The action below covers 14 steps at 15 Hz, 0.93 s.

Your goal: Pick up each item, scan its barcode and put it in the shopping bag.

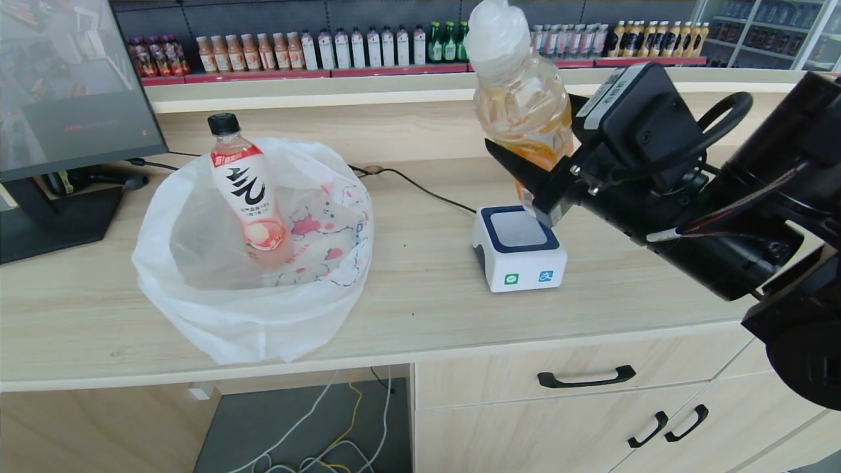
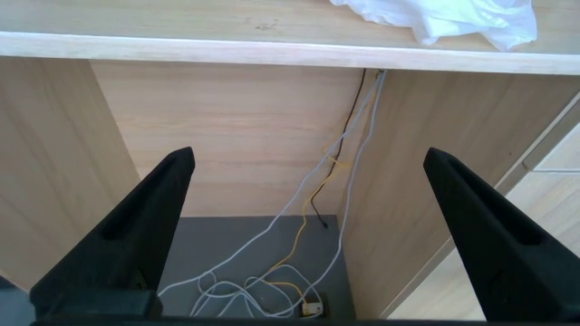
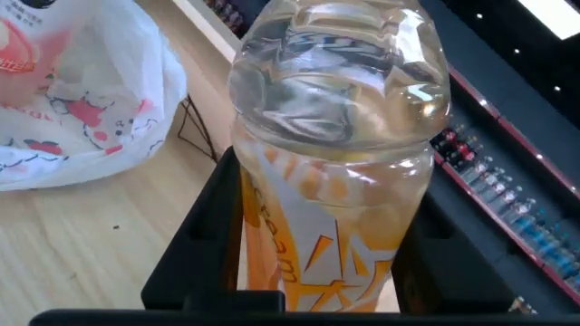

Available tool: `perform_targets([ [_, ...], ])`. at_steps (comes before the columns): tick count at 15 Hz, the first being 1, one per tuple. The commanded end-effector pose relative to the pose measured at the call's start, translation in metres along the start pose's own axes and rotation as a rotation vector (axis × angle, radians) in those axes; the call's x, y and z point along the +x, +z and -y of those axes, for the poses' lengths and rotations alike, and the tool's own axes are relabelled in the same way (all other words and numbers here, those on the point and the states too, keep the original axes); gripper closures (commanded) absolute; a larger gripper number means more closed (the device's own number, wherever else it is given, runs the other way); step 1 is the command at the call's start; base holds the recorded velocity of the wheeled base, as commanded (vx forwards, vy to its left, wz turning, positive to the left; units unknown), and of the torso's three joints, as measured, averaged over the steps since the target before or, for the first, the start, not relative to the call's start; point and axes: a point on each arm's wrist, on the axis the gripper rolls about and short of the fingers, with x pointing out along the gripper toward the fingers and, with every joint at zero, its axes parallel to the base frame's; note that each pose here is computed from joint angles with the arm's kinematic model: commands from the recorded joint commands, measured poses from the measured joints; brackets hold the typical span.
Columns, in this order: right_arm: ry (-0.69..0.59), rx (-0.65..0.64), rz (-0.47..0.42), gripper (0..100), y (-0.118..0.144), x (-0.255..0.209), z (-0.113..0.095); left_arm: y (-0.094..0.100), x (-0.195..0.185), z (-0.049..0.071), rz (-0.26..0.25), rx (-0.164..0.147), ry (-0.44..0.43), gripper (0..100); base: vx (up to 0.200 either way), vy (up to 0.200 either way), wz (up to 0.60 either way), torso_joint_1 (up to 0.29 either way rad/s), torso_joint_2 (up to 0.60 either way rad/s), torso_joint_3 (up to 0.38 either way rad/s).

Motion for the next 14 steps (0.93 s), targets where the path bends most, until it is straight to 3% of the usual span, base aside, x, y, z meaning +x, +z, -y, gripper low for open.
perform_targets([
  [1, 0.04, -0.044, 0.024, 100, 0.007, -0.001, 0.006, 0.0, 0.0, 0.0, 0.0, -0.001, 0.0, 0, 0.0, 0.0, 0.0, 0.0, 0.0, 0.0],
  [4, 0.03, -0.132, 0.071, 100, 0.012, 0.004, 0.014, 0.0, 0.0, 0.0, 0.0, -0.001, 0.0, 0, 0.0, 0.0, 0.0, 0.0, 0.0, 0.0],
  [14, 0.214, -0.215, 0.184, 100, -0.02, 0.008, -0.002, 0.0, 0.0, 0.0, 0.0, -0.001, 0.0, 0, 0.0, 0.0, 0.0, 0.0, 0.0, 0.0],
])
